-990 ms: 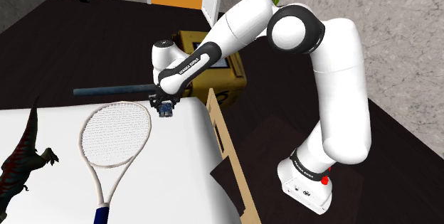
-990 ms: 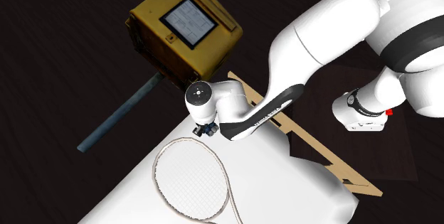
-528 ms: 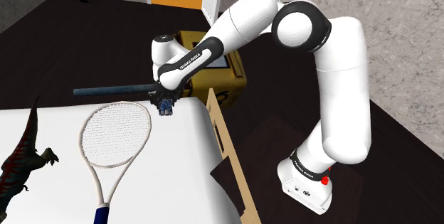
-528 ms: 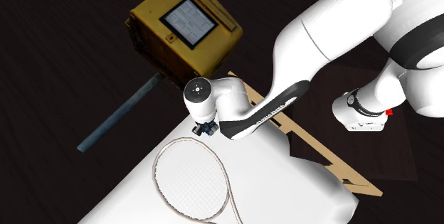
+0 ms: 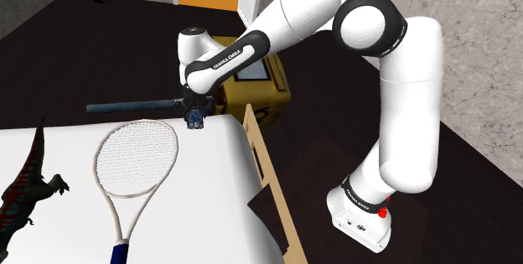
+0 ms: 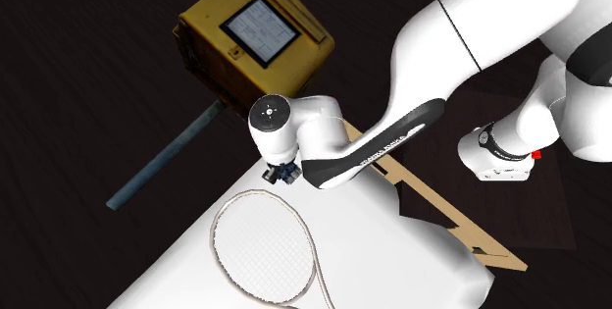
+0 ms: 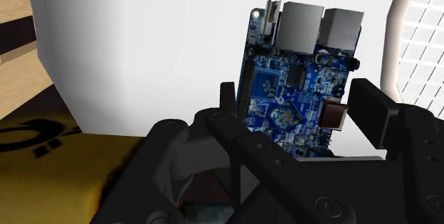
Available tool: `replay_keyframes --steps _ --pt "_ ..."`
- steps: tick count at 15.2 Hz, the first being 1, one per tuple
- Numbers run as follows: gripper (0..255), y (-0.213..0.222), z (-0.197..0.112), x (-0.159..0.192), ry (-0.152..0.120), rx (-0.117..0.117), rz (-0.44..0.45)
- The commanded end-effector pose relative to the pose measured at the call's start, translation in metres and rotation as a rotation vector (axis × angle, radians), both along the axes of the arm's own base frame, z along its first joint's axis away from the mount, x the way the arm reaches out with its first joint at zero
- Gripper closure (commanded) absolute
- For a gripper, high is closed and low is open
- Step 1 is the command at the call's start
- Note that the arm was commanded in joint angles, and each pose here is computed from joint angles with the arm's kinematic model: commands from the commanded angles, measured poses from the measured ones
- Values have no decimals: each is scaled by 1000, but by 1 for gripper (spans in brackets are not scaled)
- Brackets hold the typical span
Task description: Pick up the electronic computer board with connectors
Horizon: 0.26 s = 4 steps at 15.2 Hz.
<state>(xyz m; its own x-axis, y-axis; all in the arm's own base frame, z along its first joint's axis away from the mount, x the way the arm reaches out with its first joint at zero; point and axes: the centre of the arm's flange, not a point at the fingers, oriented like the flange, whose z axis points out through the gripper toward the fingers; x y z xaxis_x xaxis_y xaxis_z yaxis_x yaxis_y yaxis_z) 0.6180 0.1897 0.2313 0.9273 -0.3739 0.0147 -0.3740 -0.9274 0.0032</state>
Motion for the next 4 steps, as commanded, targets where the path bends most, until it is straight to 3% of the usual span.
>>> replay_keyframes --steps 1,4 --pt "255 0 10 0 0 0 0" --pt "255 0 16 0 0 0 0"
